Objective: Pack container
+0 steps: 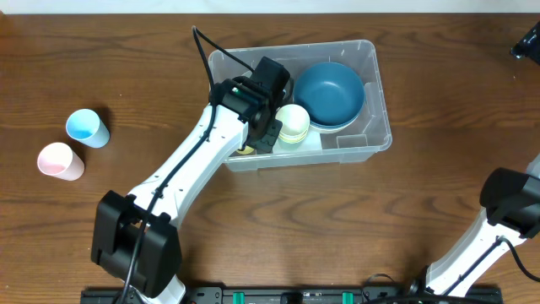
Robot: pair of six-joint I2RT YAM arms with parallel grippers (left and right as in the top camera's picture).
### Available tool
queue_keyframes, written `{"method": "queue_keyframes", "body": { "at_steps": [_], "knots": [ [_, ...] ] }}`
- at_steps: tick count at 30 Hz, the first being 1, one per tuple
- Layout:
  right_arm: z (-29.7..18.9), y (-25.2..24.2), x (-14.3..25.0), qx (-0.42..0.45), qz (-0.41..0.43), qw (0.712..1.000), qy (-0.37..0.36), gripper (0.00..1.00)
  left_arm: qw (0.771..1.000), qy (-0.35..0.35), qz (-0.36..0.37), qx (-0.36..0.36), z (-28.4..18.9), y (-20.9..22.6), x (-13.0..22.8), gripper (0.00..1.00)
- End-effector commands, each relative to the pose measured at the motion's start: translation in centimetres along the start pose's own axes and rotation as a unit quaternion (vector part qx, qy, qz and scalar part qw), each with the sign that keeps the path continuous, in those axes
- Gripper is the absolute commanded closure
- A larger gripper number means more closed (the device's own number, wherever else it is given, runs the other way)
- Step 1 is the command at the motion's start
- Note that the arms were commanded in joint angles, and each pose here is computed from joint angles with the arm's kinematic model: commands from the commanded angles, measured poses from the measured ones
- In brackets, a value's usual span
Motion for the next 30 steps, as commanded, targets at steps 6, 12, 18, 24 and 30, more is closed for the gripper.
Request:
{"method": "queue_keyframes", "body": {
  "at_steps": [6,12,18,24,30],
  "knots": [
    [-0.2,-0.2,0.0,0.002,0.008,1.0,-0.002,0.01,1.0,0.012,-0.013,0.021,0.6,-0.5,0.1,0.94],
    [-0.2,-0.2,0.0,0.002,0.008,1.0,-0.002,0.01,1.0,0.012,-0.018,0.019,0.6,-0.4,0.1,0.94],
    [-0.2,-0.2,0.0,0.002,0.008,1.0,-0.002,0.01,0.999,0.016,-0.028,0.017,0.8,-0.4,0.3,0.94],
    [-0.2,-0.2,0.0,0.002,0.008,1.0,-0.002,0.01,0.999,0.03,-0.029,0.012,1.7,-0.2,1.1,0.94],
    [-0.2,-0.2,0.0,0.002,0.008,1.0,-0.002,0.01,0.999,0.033,-0.03,0.011,2.8,-0.1,1.5,0.94]
  ]
}}
Point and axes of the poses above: each gripper's point midway between its finger pads, its own z axis out along the fingers, its own y axis along the line the jaws close on, x = y × z, the point moved 9 cm from there along -z, back along the fingers, and after that the axes turned 14 degrees about -z, right-handed, at the moved point
